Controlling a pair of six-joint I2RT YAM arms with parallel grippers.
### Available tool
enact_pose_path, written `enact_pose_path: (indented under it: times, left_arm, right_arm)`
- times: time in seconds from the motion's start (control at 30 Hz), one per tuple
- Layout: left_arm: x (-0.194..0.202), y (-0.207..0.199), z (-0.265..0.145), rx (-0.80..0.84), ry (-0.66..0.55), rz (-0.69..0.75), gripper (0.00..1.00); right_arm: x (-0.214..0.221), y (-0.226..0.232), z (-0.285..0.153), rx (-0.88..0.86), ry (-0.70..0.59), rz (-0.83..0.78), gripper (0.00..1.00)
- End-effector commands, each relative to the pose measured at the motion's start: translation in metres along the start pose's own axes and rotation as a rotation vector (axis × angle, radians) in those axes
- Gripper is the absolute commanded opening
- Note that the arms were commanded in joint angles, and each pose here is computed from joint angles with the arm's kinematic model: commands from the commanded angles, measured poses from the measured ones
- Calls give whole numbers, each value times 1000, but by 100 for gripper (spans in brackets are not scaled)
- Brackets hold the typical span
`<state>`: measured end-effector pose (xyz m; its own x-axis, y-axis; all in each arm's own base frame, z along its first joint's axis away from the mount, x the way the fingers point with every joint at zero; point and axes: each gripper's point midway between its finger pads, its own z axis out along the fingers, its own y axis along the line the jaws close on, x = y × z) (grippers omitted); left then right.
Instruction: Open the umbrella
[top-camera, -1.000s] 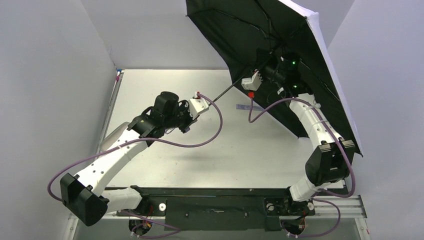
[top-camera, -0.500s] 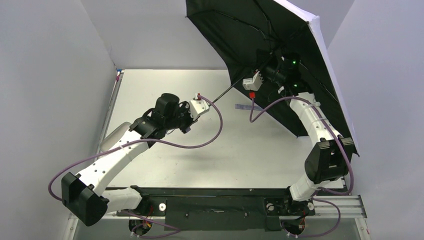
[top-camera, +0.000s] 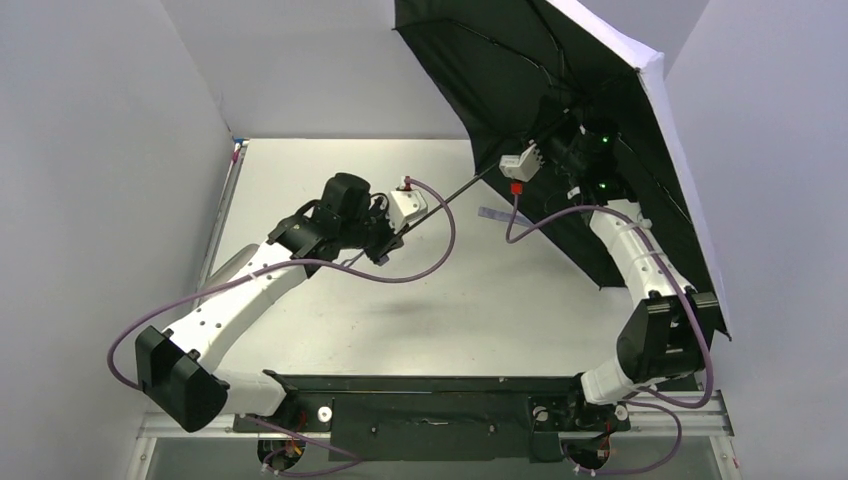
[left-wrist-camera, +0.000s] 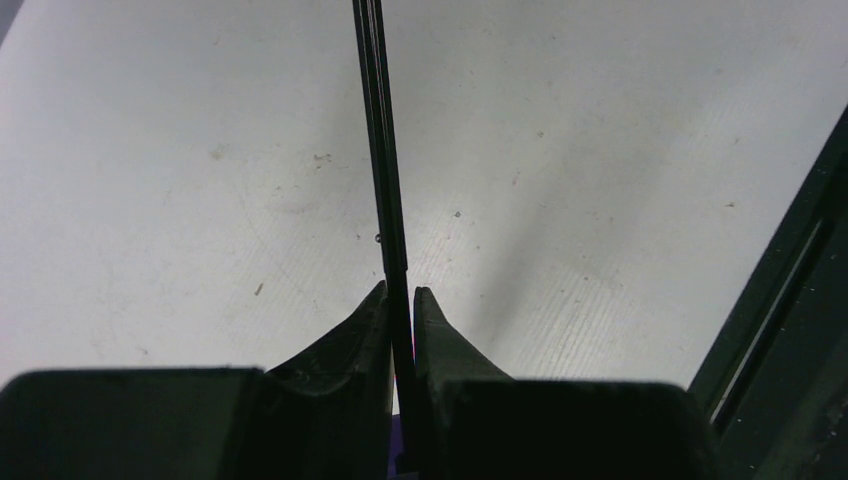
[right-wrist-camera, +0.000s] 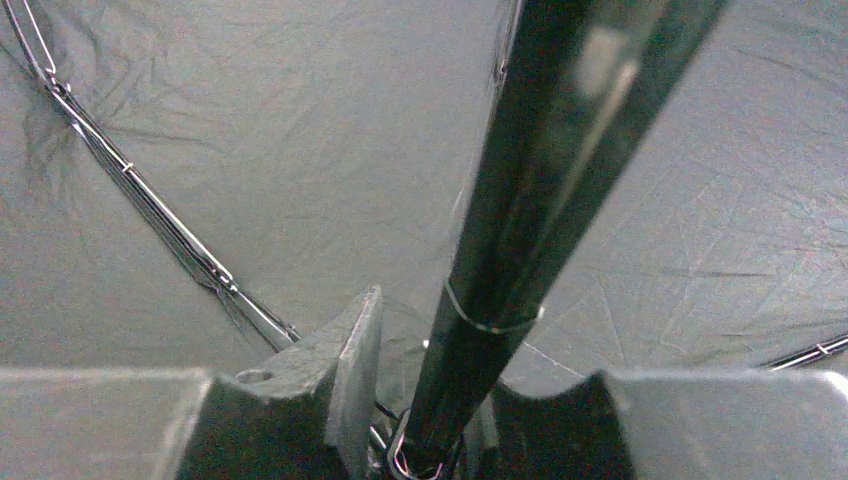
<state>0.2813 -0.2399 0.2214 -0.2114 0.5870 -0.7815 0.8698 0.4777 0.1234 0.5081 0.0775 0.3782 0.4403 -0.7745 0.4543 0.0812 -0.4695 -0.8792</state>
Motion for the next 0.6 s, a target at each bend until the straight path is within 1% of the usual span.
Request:
enact_pose_path:
  times: [0.0,0.13,0.17,0.27,0.33,0.43,0.47,0.5,0.53,0.57]
  left_arm:
    - [114,-59,-49,199,494,-197,0]
    - [95,-56,-39,191,421,-222,0]
    - [91,-54,-36,183,403,-236,0]
    - [79,-53,-28,187,363,-266,0]
    - [71,-51,-23,182,336,-280,0]
    - [58,-48,-18,177,290,-295,0]
    - [52,-46,-16,176,273,-293,0]
    - [49,-46,-15,179,262,-299,0]
    - [44,-44,-14,178,247,-299,0]
    - [41,-44,-13,182,238,-300,0]
  right_arm:
    - [126,-13,-90,-18,573,-46,28]
    - [95,-16,-76,-15,487,-50,39]
    - [87,-20,-73,-6,464,-56,45]
    - [66,-17,-64,-13,398,-70,53]
    - [50,-17,-58,-14,348,-86,60]
    - [26,-14,-51,-31,271,-114,63]
    - [17,-5,-48,-54,243,-117,65]
    - [8,-6,-47,-51,216,-139,65]
    - [-2,6,-45,-79,184,-147,66]
    - [-10,6,-45,-74,157,-168,67]
